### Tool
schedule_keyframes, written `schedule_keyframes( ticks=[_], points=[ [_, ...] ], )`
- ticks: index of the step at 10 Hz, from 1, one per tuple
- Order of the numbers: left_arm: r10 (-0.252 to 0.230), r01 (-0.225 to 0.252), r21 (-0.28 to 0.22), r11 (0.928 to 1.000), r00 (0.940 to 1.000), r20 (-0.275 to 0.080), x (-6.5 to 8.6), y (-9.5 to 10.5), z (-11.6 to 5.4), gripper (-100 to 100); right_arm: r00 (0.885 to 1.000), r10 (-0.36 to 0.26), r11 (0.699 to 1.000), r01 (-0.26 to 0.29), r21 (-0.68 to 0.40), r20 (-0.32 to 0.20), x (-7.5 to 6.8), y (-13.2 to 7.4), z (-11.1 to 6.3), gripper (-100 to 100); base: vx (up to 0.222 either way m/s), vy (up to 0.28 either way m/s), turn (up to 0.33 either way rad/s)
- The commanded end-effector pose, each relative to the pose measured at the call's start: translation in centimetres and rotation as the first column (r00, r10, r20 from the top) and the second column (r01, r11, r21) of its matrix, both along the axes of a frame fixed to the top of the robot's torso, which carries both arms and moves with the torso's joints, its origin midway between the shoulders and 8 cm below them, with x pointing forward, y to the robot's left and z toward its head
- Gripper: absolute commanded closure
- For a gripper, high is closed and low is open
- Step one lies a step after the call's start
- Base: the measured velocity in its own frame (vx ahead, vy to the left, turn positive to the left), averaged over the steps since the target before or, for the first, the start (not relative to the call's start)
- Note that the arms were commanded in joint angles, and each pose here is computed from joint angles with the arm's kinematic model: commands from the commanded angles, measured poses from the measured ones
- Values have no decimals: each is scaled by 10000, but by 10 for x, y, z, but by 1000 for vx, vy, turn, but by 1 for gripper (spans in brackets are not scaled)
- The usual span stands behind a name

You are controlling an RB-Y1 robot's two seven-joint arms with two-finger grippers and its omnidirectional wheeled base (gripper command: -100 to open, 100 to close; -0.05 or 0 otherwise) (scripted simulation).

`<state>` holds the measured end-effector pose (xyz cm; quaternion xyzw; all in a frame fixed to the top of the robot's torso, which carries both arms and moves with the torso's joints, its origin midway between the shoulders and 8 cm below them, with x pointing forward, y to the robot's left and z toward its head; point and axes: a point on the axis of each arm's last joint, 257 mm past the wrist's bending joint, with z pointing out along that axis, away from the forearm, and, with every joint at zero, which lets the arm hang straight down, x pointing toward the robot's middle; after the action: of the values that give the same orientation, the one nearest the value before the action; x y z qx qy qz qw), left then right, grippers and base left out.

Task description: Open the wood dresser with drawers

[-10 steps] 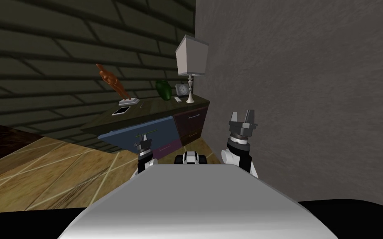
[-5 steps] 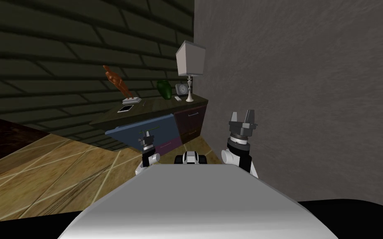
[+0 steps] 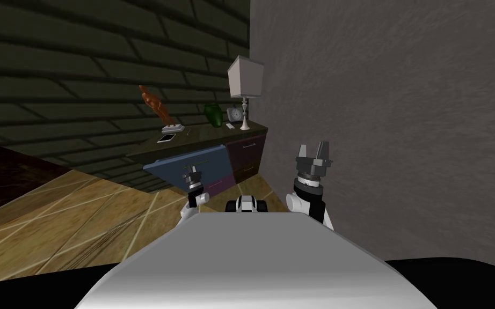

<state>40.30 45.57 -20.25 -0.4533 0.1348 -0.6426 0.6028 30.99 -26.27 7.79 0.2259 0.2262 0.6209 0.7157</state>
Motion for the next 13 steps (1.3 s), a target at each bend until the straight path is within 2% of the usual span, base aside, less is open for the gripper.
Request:
schedule_keyframes(
  ticks=[1, 2, 4, 6, 7, 8, 9, 10, 11, 13],
  points=[
    [176, -176, 3, 9998, 9998, -65, 15, 4, 0, 100, 10000, 0, 10000, 0, 0, -1, 0, 0, 0, 0, -111, -29, 1],
    [112, -111, -31, 9999, 9999, 47, 24, 1, 5, 100, 10000, 0, 10000, 0, 0, 0, 0, 0, 0, 0, -124, -15, 2],
    [147, -149, -105, 9998, 9997, -212, 27, 2, -6, 100, 10000, 0, 10000, 0, 0, -1, 0, 0, 0, 0, -49, 5, -9],
    [145, -145, -99, 9998, 9999, -46, 50, -1, 5, 100, 10000, 0, 10000, 0, 0, 1, 0, 0, 0, 0, -126, -4, -4],
    [169, -172, -141, 9998, 9996, -218, 51, -1, -2, 100, 10000, 0, 10000, 0, 0, 0, 0, 0, 0, 0, -56, -4, -10],
    [169, -172, -141, 9998, 9996, -218, 51, -1, -2, 100, 10000, 0, 10000, 0, 0, -1, 0, 0, 0, 0, -15, 2, -2],
    [228, -230, -112, 9997, 9996, -173, 64, -2, 4, 100, 10000, -1, 10000, 1, 0, -1, 0, 0, 0, 0, -119, 5, -8],
    [170, -172, -155, 9997, 9998, -118, 72, -5, 8, 100, 10000, 0, 10000, 0, 0, 1, 0, 0, 0, 0, -135, -3, -13],
    [173, -177, -191, 9997, 9996, -228, 74, -5, 4, 100, 10000, 0, 10000, 0, 0, 0, 0, 0, 0, 0, -64, -9, -2],
    [178, -184, -236, 9996, 9995, -247, 95, -9, 10, 100, 10000, 0, 10000, 0, 0, 0, 0, 0, 0, 0, -122, -13, -1]
  ],
)
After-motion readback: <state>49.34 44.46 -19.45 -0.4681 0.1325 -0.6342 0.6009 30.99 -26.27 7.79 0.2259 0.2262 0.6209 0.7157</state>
